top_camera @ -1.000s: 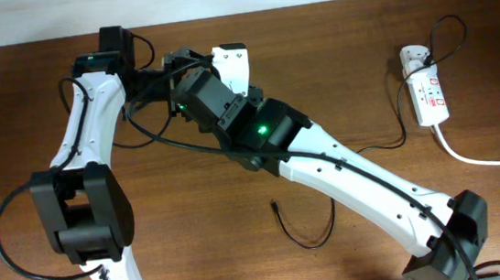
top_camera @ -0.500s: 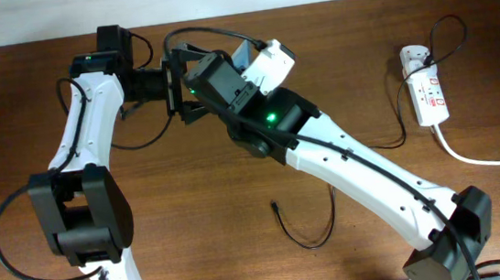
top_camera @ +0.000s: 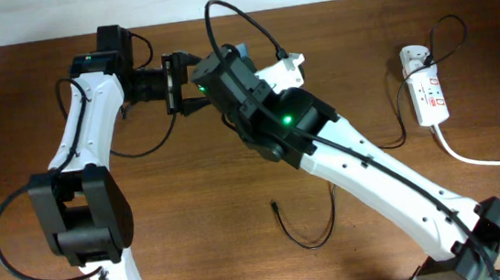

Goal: Plug charger to phone and switch on socket

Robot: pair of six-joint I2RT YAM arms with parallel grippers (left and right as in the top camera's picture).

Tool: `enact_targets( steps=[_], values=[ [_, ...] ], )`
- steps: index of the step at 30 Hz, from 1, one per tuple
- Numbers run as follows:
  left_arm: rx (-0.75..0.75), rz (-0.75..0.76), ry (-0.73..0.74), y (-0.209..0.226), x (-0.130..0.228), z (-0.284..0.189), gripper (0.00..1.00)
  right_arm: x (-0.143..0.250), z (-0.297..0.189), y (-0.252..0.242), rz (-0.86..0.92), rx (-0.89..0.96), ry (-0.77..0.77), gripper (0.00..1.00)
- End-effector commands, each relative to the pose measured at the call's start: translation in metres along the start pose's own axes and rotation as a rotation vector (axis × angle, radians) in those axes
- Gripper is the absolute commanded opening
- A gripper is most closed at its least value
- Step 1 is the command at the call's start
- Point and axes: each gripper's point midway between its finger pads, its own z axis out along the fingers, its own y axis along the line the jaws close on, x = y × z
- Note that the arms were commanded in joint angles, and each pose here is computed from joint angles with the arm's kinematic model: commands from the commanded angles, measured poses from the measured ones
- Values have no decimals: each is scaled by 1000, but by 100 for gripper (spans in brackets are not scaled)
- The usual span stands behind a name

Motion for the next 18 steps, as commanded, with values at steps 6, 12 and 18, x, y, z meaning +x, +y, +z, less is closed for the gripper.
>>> enact_targets(
  steps=[6,12,18],
  values=[
    [38,21,56,-14,26,-5,49,3,-18,4,151,3,65,10],
    [41,21,65,-14,28,-5,36,11,-19,2,207,22,108,11],
    [46,21,74,-15,29,-5,32,17,-19,2,240,28,138,16]
  ],
)
